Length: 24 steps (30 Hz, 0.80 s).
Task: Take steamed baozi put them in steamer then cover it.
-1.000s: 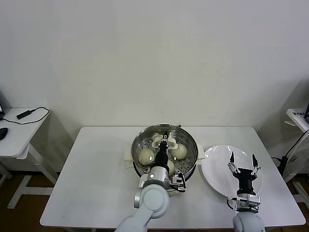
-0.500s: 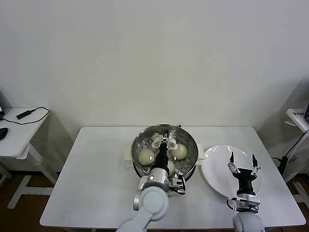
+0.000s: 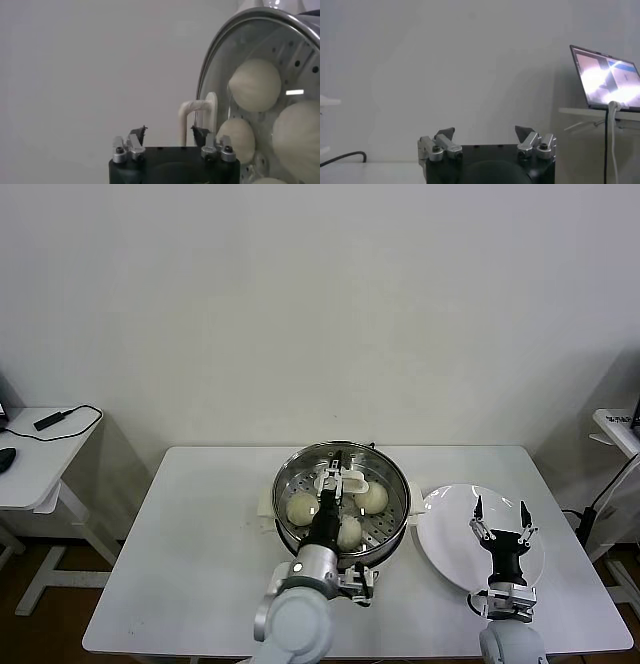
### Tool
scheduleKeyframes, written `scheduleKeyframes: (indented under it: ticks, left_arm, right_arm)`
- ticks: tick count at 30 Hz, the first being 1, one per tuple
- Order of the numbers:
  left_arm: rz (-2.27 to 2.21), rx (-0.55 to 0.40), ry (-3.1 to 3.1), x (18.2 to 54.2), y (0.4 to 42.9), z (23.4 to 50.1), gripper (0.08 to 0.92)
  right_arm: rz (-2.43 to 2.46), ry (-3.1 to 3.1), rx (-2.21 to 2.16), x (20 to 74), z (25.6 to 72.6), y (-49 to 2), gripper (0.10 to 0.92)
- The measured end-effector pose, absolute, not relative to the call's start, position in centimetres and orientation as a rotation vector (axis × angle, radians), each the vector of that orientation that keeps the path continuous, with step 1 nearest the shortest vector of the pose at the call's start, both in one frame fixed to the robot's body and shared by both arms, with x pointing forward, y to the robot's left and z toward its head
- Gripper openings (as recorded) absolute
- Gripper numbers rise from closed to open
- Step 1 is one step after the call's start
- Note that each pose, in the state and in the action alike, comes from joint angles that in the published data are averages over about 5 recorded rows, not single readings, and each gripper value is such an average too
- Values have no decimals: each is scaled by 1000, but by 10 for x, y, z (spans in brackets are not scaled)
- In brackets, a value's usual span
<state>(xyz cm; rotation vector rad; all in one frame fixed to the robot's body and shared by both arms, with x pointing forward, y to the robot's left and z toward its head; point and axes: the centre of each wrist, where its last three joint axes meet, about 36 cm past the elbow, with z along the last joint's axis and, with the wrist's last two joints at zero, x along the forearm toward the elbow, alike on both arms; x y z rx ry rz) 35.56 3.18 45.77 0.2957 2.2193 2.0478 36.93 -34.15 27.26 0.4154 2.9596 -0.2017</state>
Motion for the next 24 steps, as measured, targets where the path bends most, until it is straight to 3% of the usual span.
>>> scheduleKeyframes:
  ticks: [12,18,24]
  left_arm:
    - [1903,310,2305,327,82,492,823]
    - [1692,244,2423,343,122,502,823]
    - [1343,261,2569,372,170,485,823]
  right_arm:
    - [-193,2974,394,366,274,-344,823]
    - [-139,3012,355,360,278,-339,823]
    - [-95,3042,319,355,282,-333,823]
